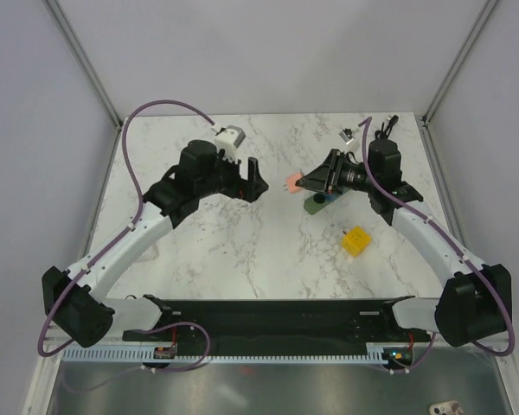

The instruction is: Insert the plug

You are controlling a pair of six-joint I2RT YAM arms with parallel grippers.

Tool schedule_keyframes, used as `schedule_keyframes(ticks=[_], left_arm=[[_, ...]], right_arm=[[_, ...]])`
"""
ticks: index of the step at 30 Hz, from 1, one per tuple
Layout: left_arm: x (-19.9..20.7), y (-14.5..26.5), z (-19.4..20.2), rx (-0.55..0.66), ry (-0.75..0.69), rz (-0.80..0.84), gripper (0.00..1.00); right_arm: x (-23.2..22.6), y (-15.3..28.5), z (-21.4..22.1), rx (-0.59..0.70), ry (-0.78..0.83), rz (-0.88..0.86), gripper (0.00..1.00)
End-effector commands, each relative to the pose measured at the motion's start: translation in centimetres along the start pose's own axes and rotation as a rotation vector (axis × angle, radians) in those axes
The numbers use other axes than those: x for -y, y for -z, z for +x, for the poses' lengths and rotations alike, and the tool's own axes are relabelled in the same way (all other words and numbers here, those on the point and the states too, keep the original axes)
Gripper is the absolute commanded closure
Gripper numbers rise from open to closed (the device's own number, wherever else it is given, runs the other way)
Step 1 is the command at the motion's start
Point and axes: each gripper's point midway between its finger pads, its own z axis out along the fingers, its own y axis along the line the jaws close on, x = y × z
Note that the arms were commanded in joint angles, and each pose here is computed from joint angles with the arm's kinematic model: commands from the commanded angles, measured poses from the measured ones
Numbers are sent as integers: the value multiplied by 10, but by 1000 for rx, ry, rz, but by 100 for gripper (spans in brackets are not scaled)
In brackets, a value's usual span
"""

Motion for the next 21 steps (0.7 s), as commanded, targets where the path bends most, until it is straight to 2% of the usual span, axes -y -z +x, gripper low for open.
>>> schedule_keyframes(ticks=[1, 3, 5, 6, 7, 8, 9, 10, 11, 12, 15, 16, 18, 21], left_arm=[[-45, 9, -17, 16, 355, -102, 0], [-61, 14, -7, -11, 544, -87, 0], [-112, 29, 10, 7, 713, -226, 0], [-136, 40, 29, -5, 826, -366, 0], [-167, 57, 37, 27, 903, -485, 0], [-182, 72, 46, 50, 955, -568, 0], [-210, 102, 63, 98, 1054, -730, 1], [-221, 116, 71, 127, 1099, -801, 2], [-236, 134, 82, 162, 1135, -906, 8], [-250, 155, 91, 228, 1237, -998, 12], [-269, 197, 122, 296, 1377, -1188, 19], [-269, 208, 138, 272, 1422, -1259, 20], [-281, 230, 158, 286, 1508, -1396, 20], [-286, 246, 191, 238, 1655, -1513, 18]], right_arm=[[-13, 11, -7, 42, 53, -36, 100], [-15, 14, -6, 46, 56, -38, 100], [-15, 17, -3, 46, 54, -38, 100], [-15, 18, -1, 43, 51, -40, 100], [-15, 18, 1, 40, 46, -40, 100], [-17, 20, 4, 34, 44, -48, 100], [-19, 23, 6, 35, 47, -53, 100], [-21, 24, 7, 37, 52, -56, 100], [-21, 26, 9, 36, 57, -54, 100], [-23, 27, 9, 37, 64, -57, 100], [-24, 30, 12, 29, 63, -49, 100], [-25, 30, 12, 27, 61, -49, 100], [-26, 30, 12, 26, 61, -50, 100], [-28, 32, 12, 25, 64, -56, 100]])
